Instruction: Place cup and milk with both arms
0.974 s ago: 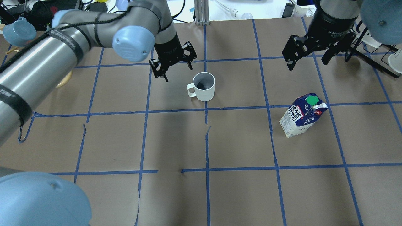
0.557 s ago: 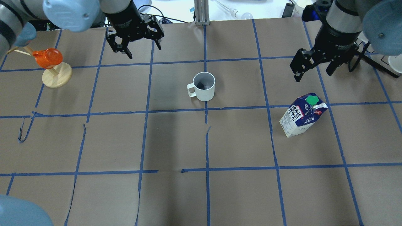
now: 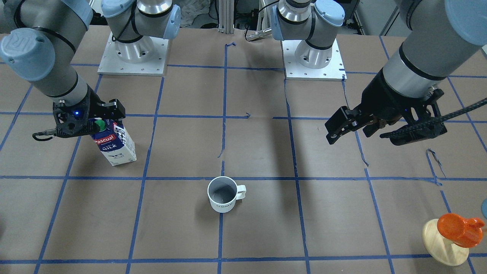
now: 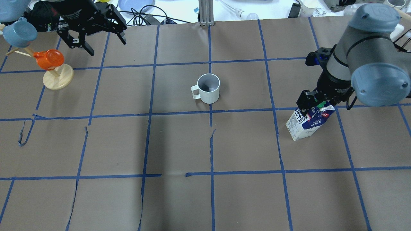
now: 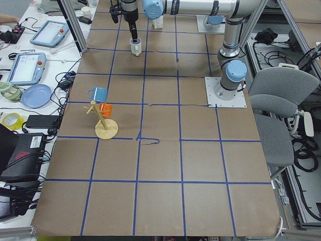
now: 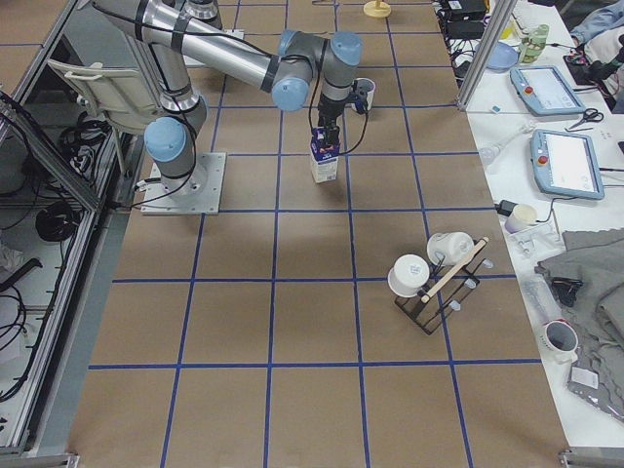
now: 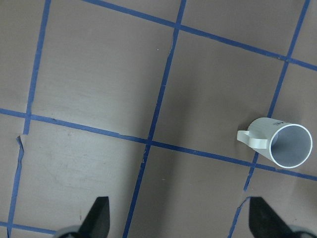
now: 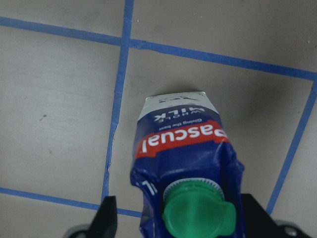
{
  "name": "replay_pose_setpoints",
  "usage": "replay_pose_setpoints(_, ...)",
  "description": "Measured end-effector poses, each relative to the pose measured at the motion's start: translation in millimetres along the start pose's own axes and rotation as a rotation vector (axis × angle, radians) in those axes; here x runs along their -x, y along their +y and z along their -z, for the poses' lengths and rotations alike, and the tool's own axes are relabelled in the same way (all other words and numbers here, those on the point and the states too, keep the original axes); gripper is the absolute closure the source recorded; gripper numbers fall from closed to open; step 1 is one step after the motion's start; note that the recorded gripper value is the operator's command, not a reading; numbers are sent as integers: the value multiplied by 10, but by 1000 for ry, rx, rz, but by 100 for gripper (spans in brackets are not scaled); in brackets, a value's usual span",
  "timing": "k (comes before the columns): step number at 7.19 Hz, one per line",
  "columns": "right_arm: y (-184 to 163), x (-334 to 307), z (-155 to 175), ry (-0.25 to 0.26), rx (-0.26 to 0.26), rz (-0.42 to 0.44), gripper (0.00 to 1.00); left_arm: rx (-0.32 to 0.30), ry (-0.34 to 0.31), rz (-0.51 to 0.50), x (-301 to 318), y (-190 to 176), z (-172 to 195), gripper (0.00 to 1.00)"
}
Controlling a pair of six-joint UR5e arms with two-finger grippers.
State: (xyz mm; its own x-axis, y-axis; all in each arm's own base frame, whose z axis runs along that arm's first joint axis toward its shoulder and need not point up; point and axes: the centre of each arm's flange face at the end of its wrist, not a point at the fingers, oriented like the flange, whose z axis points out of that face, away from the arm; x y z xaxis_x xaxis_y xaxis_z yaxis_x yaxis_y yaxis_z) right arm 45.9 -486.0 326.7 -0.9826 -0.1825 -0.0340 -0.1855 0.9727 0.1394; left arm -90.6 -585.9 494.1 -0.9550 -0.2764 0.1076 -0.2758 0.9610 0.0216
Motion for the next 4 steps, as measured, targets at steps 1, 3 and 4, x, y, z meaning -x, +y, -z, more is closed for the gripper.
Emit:
replay_pose_setpoints(1, -3, -10, 11, 4, -2, 1, 94, 8, -8, 6, 55, 64, -42, 0)
replay_pose_setpoints(3, -33, -14, 85, 5, -21, -4, 94, 3, -8, 4, 84, 225, 9, 0)
replay_pose_setpoints(4, -93, -3, 226, 10, -47, -7, 94, -1, -12, -4, 101, 287, 41, 0)
